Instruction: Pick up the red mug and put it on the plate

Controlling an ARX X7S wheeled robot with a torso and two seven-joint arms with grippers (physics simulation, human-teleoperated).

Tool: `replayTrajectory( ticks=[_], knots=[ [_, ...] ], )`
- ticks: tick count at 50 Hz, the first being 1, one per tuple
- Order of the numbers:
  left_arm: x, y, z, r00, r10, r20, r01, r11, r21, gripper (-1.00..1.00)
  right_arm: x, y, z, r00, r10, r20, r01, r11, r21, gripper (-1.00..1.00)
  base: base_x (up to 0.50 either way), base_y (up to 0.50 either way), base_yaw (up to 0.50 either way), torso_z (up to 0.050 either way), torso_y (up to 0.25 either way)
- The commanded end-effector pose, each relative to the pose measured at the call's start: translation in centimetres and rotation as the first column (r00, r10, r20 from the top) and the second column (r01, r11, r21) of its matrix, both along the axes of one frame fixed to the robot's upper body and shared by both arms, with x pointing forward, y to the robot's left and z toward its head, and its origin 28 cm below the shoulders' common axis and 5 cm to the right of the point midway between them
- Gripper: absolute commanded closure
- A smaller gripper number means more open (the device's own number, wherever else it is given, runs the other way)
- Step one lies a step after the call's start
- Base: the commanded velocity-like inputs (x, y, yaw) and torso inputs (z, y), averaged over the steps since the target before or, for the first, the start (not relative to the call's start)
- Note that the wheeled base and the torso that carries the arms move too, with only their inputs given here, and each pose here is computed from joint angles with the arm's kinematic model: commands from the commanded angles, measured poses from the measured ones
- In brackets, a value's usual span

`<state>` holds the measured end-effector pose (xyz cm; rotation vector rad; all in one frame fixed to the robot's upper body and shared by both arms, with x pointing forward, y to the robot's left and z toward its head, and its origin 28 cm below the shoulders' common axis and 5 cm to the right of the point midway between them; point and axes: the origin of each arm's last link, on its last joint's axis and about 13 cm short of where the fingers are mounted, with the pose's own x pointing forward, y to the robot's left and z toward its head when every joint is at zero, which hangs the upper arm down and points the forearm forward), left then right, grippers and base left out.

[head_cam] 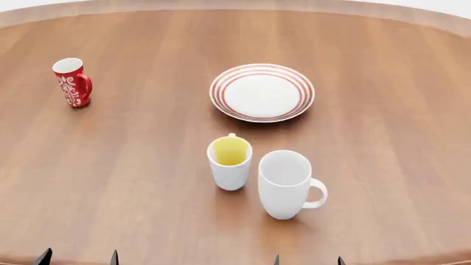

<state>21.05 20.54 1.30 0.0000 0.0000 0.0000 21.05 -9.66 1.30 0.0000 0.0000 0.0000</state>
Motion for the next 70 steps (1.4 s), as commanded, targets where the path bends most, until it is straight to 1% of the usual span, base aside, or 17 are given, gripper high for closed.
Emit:
replayTrajectory(
  ticks=[1, 2, 5, 8, 16, 20, 24, 27, 33, 40, 50, 55, 57, 65, 67, 69, 70],
  knots=[
    [0.0, 0.2, 0.0, 1.0, -0.011, -0.018, 0.011, 1.0, -0.023, -1.0, -0.2, 0.0, 0.2, 1.0, -0.001, -0.005, 0.001, 1.0, 0.0, -1.0, 0.0, 0.0, 0.0, 0.0, 0.0],
    [0.1, 0.3, 0.1, 0.999, -0.019, -0.026, 0.018, 0.999, -0.039, -1.0, -0.2, -0.1, 0.4, 1.0, -0.002, -0.006, 0.002, 1.0, 0.017, -1.0, 0.0, 0.0, 0.0, 0.0, 0.0],
    [0.1, 0.3, 0.1, 1.0, -0.013, -0.024, 0.013, 1.0, -0.018, -1.0, 0.0, -0.2, 0.4, 1.0, -0.013, -0.011, 0.013, 1.0, 0.016, -1.0, 0.0, 0.0, 0.0, 0.0, 0.0],
    [0.1, 0.3, 0.1, 0.998, -0.035, -0.045, 0.033, 0.999, -0.039, -1.0, 0.0, -0.2, 0.4, 1.0, -0.014, -0.011, 0.015, 1.0, 0.019, -1.0, 0.0, 0.0, 0.0, 0.0, 0.0],
    [0.2, 0.4, 0.5, 0.998, -0.03, -0.051, 0.028, 0.999, -0.04, -1.0, 0.1, -0.3, 1.0, 1.0, -0.013, -0.021, 0.014, 1.0, 0.02, -1.0, 0.0, 0.0, 0.0, 0.0, 0.0],
    [0.4, 0.3, 2.4, 0.999, -0.034, -0.028, 0.033, 0.999, -0.029, -1.0, 0.5, -0.4, 3.2, 1.0, -0.002, -0.006, 0.002, 1.0, 0.018, -1.0, 0.0, 0.0, 0.0, 0.0, 0.0],
    [1.3, 0.1, 5.7, 0.998, -0.059, 0.011, 0.059, 0.998, -0.006, -1.0, 1.6, -0.5, 7.0, 1.0, 0.008, 0.027, -0.008, 1.0, -0.007, -1.0, 0.0, 0.0, 0.0, 0.0, 0.0],
    [2.2, 0.0, 8.2, 0.997, -0.072, 0.039, 0.071, 0.997, 0.009, -1.0, 2.6, -0.6, 9.5, 0.999, 0.02, 0.041, -0.02, 1.0, 0.006, -1.0, 0.0, 0.0, 0.0, 0.0, 0.0],
    [2.8, -0.2, 11.4, 0.993, -0.084, 0.078, 0.082, 0.996, 0.027, -1.0, 3.5, -0.8, 13.0, 0.997, 0.04, 0.065, -0.041, 0.999, 0.017, -1.0, 0.0, 0.0, 0.0, 0.0, 0.0],
    [3.4, 0.1, 12.6, 0.993, -0.081, 0.087, 0.081, 0.997, 0.007, -1.0, 3.8, -0.9, 15.1, 0.996, 0.035, 0.084, -0.035, 0.999, 0.005, -1.0, 0.0, 0.0, 0.0, 0.0, 0.0],
    [3.4, 0.3, 12.8, 0.993, -0.076, 0.09, 0.076, 0.997, 0.008, -1.0, 4.1, -1.0, 15.4, 0.996, 0.032, 0.083, -0.033, 0.999, 0.006, -1.0, 0.0, 0.0, 0.0, 0.0, 0.0],
    [3.6, 0.4, 12.6, 0.994, -0.076, 0.082, 0.076, 0.997, 0.001, -1.0, 5.0, -1.5, 15.9, 0.998, -0.035, 0.059, 0.033, 0.999, 0.032, -1.0, 0.0, 0.0, 0.0, 0.0, 0.0],
    [3.6, 0.4, 12.5, 0.994, -0.076, 0.08, 0.076, 0.997, 0.002, -1.0, 5.4, -1.9, 16.2, 0.994, -0.092, 0.065, 0.091, 0.996, 0.024, -1.0, 0.0, 0.0, 0.0, 0.0, 0.0],
    [3.6, 0.8, 12.2, 0.996, -0.064, 0.069, 0.064, 0.998, -0.004, -1.0, 8.4, -5.4, 17.3, 0.953, -0.3, 0.035, 0.299, 0.954, 0.032, -1.0, 0.0, 0.0, 0.0, 0.0, 0.0],
    [3.6, 0.9, 12.1, 0.996, -0.062, 0.067, 0.062, 0.998, -0.008, -1.0, 8.7, -5.7, 17.3, 0.957, -0.29, 0.027, 0.288, 0.957, 0.041, -1.0, 0.0, 0.0, 0.0, 0.0, 0.0],
    [3.7, 1.0, 12.2, 0.996, -0.059, 0.065, 0.059, 0.998, -0.01, -1.0, 9.0, -6.1, 17.5, 0.936, -0.348, 0.05, 0.348, 0.937, 0.007, -1.0, 0.0, 0.0, 0.0, 0.0, 0.0],
    [3.7, 1.0, 12.2, 0.996, -0.058, 0.065, 0.059, 0.998, -0.009, -1.0, 9.0, -6.2, 17.5, 0.936, -0.348, 0.049, 0.348, 0.938, 0.008, -1.0, 0.0, 0.0, 0.0, 0.0, 0.0]
  ],
)
